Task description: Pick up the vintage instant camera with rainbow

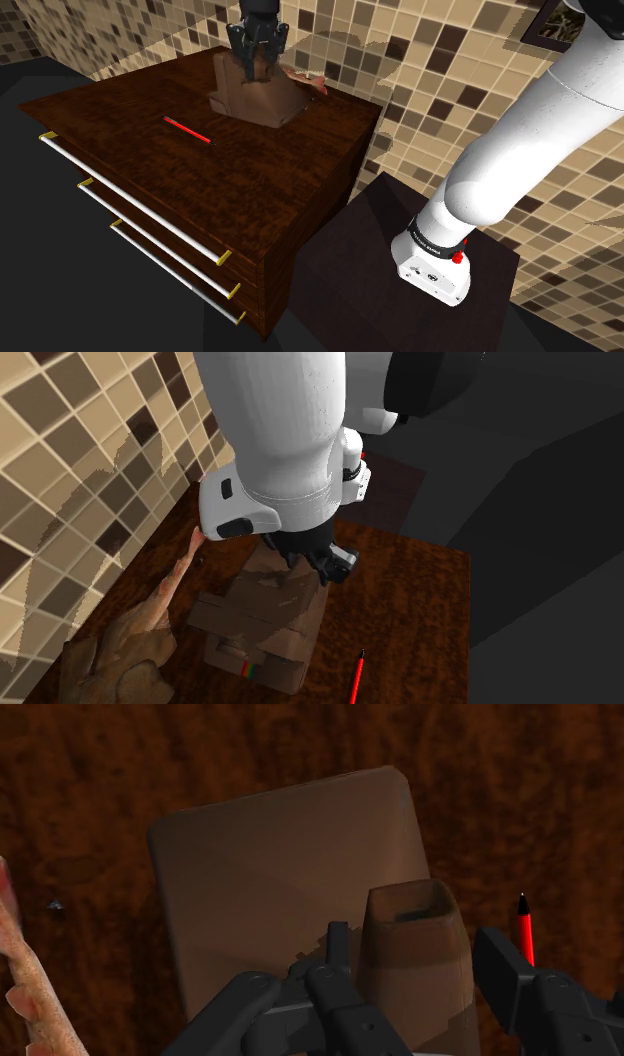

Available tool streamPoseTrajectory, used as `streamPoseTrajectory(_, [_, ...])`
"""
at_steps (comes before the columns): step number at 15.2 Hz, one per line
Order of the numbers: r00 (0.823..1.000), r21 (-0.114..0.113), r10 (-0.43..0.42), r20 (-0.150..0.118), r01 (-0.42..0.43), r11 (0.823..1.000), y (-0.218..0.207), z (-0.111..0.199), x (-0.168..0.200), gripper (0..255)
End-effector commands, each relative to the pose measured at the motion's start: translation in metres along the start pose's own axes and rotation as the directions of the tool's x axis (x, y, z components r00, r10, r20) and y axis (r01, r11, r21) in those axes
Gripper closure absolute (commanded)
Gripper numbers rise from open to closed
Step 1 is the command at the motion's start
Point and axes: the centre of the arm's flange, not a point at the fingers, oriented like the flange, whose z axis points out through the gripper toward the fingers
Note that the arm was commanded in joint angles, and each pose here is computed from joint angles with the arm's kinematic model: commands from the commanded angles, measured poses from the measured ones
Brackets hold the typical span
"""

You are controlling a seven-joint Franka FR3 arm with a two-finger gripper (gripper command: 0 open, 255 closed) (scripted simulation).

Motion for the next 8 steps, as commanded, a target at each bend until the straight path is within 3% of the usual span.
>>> streamPoseTrajectory(1, [1.0, 0.001, 0.0, -0.003, 0.0, 1.0, -0.002, -0.012, -0.001, 255])
streamPoseTrajectory(8, [1.0, 0.001, 0.0, -0.003, 0.0, 1.0, -0.003, -0.039, -0.002, 255])
